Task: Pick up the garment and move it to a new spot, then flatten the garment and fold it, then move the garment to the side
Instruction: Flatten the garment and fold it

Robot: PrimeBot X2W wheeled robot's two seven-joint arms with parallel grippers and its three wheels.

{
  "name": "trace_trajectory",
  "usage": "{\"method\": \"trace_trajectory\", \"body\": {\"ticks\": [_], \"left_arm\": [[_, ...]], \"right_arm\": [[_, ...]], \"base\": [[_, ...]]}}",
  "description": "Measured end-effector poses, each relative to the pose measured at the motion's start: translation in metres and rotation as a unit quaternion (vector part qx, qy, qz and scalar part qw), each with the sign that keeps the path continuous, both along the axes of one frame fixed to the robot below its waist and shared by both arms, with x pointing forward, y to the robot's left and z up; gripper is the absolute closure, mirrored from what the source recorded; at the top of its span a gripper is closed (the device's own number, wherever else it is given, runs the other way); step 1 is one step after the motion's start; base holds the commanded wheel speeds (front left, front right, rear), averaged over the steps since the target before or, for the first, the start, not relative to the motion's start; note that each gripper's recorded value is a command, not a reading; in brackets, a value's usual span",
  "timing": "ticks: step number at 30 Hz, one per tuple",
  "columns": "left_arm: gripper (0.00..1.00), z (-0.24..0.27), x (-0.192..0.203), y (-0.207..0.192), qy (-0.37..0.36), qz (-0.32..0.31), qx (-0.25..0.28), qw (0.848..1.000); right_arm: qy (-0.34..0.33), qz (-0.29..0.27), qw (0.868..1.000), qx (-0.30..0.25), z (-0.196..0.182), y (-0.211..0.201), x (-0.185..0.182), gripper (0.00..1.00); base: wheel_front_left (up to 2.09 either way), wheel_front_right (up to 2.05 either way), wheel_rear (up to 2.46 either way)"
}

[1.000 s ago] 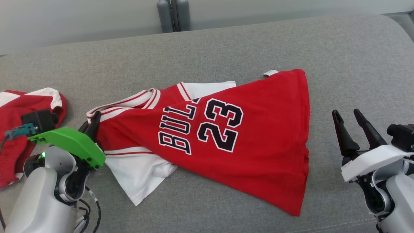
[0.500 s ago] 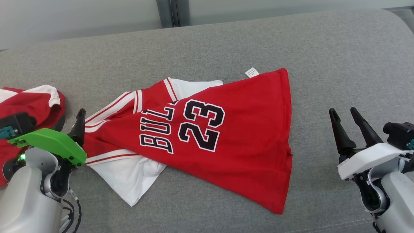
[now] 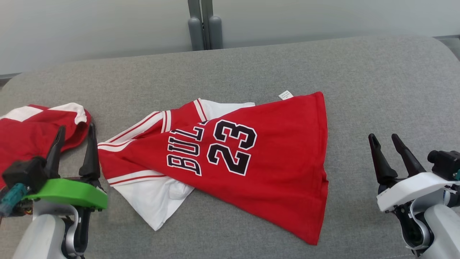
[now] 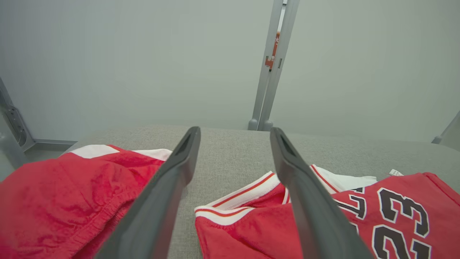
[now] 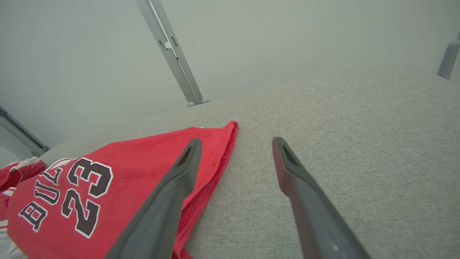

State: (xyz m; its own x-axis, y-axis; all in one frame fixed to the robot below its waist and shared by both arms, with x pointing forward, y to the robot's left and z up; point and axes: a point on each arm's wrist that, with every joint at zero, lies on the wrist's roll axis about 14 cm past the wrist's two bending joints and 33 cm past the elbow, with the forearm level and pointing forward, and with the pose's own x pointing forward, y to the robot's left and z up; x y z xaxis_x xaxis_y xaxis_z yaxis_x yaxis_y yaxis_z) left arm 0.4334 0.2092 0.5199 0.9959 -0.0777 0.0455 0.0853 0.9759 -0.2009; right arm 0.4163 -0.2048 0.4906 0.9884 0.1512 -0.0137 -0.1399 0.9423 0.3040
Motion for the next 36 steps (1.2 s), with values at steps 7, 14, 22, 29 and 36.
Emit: {"method": "trace_trajectory", "body": {"ticks": [7, 14, 22, 29, 36], "left_arm": [[0.00, 0.018, -0.032, -0.004, -0.044, 0.011, 0.023, 0.999], [0.00, 0.031, -0.073, 0.003, -0.074, 0.051, 0.024, 0.996], [0.00, 0.021, -0.096, -0.011, -0.070, 0.044, 0.027, 0.996], [0.00, 0.009, -0.101, -0.010, -0.054, 0.049, 0.023, 0.997], [0.00, 0.012, -0.102, -0.010, -0.060, 0.049, 0.025, 0.997]], "right_arm": [[-0.015, -0.012, 1.000, 0.014, 0.008, -0.001, -0.006, 0.00], [-0.056, -0.019, 0.998, 0.003, 0.029, -0.001, -0.031, 0.00], [-0.083, -0.020, 0.996, 0.011, 0.043, 0.004, -0.055, 0.00], [-0.073, -0.017, 0.997, 0.009, 0.036, 0.007, -0.060, 0.00], [-0.070, -0.009, 0.997, 0.007, 0.034, 0.012, -0.060, 0.00]], "base": [[0.00, 0.00, 0.00], [0.00, 0.00, 0.00], [0.00, 0.00, 0.00], [0.00, 0.00, 0.00], [0.00, 0.00, 0.00]]}}
